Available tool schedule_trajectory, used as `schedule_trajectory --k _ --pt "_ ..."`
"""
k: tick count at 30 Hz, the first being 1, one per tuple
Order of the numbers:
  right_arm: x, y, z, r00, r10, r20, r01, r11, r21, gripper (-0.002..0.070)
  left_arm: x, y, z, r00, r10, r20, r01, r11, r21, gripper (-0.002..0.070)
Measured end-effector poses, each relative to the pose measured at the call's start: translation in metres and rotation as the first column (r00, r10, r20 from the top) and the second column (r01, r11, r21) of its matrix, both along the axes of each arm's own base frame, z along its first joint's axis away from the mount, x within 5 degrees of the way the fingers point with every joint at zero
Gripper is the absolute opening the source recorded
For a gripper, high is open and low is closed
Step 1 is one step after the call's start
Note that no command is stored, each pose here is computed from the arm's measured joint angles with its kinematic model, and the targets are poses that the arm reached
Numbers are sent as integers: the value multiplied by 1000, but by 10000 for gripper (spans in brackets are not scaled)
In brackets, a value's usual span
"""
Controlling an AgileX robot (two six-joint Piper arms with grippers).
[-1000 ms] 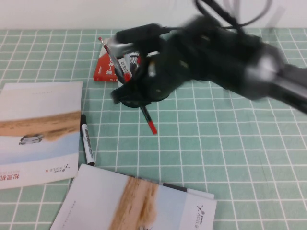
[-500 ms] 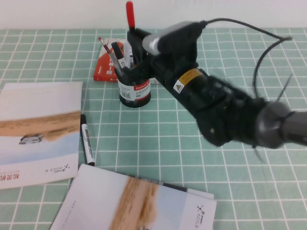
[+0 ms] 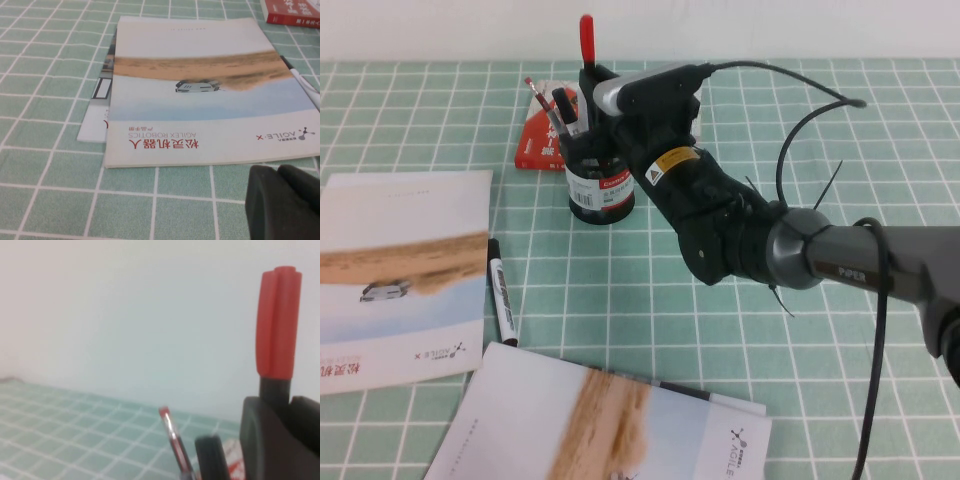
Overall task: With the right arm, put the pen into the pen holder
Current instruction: Place the pen onto the pen holder
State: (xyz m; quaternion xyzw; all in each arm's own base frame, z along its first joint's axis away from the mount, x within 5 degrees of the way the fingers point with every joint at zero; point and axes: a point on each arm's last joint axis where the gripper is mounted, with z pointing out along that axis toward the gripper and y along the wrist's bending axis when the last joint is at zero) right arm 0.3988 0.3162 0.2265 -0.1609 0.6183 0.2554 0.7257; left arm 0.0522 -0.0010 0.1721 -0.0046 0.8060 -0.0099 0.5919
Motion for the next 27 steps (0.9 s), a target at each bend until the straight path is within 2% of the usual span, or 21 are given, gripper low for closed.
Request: schedule_trajectory --k 8,10,14,18,20,22,27 --pt "2 1 -11 998 -8 -68 3 998 -60 75 0 0 0 1000 0 0 0 1000 0 -4" --pt "2 1 -12 997 -8 -70 3 998 -66 122 0 0 0 1000 0 0 0 1000 0 -4" --pt "3 0 -13 996 -16 -87 11 998 -64 265 0 0 0 1000 0 0 0 1000 0 -4" --pt "3 -2 -10 991 -16 -130 5 996 -87 311 0 0 0 1000 0 0 0 1000 0 -4" --pt "0 -4 0 988 -12 -154 -3 995 -100 298 0 0 0 1000 0 0 0 1000 0 -4" --pt "-7 -9 10 982 -4 -187 -18 993 -118 250 0 0 0 1000 0 0 0 1000 0 -4" --pt "-41 -29 44 961 39 -273 -87 983 -165 56 0 0 0 1000 0 0 0 1000 0 -4"
